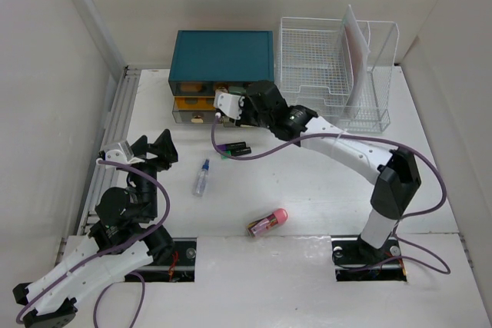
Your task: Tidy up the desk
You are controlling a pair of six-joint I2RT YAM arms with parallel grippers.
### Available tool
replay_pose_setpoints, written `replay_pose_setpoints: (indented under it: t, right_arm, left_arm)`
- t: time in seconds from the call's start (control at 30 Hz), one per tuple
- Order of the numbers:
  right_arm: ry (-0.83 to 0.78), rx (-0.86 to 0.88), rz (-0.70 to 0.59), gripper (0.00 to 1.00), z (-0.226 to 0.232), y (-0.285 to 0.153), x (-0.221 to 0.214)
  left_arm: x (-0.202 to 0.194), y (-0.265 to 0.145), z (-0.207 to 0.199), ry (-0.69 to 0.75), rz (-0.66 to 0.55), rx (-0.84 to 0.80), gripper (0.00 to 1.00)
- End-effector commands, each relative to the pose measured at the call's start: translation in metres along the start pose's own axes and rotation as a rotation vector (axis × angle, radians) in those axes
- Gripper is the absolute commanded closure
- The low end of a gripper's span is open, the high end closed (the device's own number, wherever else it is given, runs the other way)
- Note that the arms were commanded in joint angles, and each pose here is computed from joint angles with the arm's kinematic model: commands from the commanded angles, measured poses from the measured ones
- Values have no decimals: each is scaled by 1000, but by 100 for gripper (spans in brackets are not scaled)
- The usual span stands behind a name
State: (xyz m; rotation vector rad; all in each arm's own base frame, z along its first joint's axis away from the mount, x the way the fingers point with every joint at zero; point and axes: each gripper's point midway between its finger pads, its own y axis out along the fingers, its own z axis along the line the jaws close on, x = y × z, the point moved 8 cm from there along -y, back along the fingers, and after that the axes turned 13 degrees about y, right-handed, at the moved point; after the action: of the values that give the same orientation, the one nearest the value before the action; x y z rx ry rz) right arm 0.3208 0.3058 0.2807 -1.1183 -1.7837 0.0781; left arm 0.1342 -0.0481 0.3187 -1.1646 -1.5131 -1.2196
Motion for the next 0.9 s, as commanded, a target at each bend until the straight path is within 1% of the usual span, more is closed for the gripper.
replay_pose_setpoints:
  t: [0.0, 0.07, 0.2, 0.23, 0.3, 0.4, 0.5, 0.53, 0.57, 0.63, 0.67, 0.87]
  right_arm:
    - [43, -138, -40, 96, -28, 2, 13]
    - [37, -146, -36, 96, -33, 4, 12]
    - [34, -146, 17, 96, -41, 20, -1]
    - [21, -115, 15, 95, -38, 21, -2]
    - [33, -118, 33, 95, -48, 22, -8]
    - [35, -99, 54, 91, -48, 31, -15]
    - [45, -108, 72, 73, -54, 37, -23]
    - [45, -100, 67, 69, -53, 37, -22]
    - [45, -100, 67, 61, -53, 37, -22]
    - [45, -100, 67, 60, -53, 37, -22]
    - [44, -95, 74, 56, -52, 37, -23]
    - [54, -69, 39, 52, -52, 27, -17]
  left_arm:
    - [3, 0, 2, -25, -20, 5, 38]
    - [3, 0, 2, -25, -20, 5, 38]
    - [3, 0, 2, -25, -20, 5, 38]
    - [3, 0, 2, -25, -20, 5, 38]
    - [3, 0, 2, -25, -20, 5, 38]
    - [3, 0, 2, -25, -20, 5, 38]
    - [3, 0, 2, -25, -20, 5, 38]
    - [3, 0, 2, -25, -20, 5, 38]
    - [3, 0, 2, -25, -20, 5, 38]
    - [3, 0, 2, -25, -20, 5, 38]
    - [3, 0, 2, -25, -20, 5, 38]
    - [2, 0, 0, -17, -15, 4, 38]
